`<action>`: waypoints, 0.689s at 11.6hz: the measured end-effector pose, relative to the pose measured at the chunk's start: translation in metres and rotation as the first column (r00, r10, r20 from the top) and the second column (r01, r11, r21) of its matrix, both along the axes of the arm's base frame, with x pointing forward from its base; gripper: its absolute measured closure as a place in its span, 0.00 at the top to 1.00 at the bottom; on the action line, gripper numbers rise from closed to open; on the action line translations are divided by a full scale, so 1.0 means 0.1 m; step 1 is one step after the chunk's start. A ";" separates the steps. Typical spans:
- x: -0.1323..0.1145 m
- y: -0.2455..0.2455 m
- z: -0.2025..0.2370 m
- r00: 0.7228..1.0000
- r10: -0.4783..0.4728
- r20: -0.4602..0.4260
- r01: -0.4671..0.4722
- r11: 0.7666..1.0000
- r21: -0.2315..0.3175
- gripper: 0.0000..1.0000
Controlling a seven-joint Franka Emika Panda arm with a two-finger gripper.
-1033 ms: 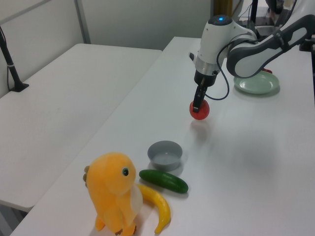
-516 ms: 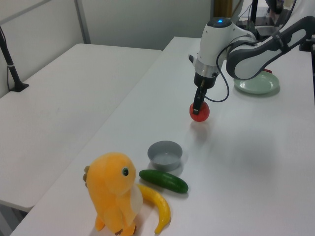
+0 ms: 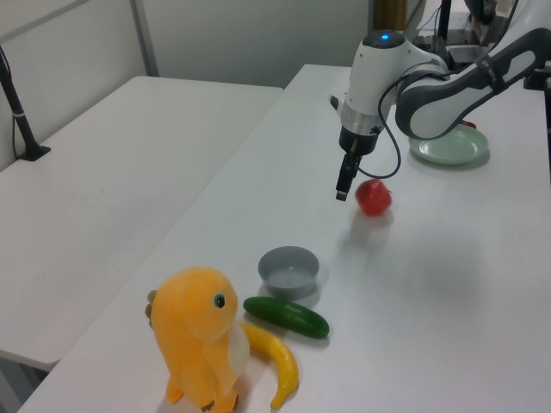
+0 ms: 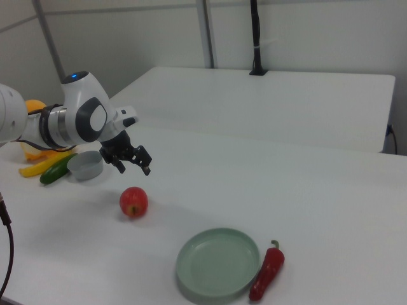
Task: Red apple placed in the center of the desktop
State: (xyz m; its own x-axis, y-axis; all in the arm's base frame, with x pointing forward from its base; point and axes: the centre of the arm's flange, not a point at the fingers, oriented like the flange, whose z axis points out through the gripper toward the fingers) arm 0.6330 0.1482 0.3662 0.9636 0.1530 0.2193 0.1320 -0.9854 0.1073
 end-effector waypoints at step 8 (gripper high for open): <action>-0.08 -0.43 0.68 0.996 -0.082 -0.038 0.080 0.996 -0.031 1.00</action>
State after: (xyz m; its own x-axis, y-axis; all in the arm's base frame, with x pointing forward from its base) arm 0.6252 0.1051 0.4347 0.9809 0.0801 0.1771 0.0567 -0.9895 0.1331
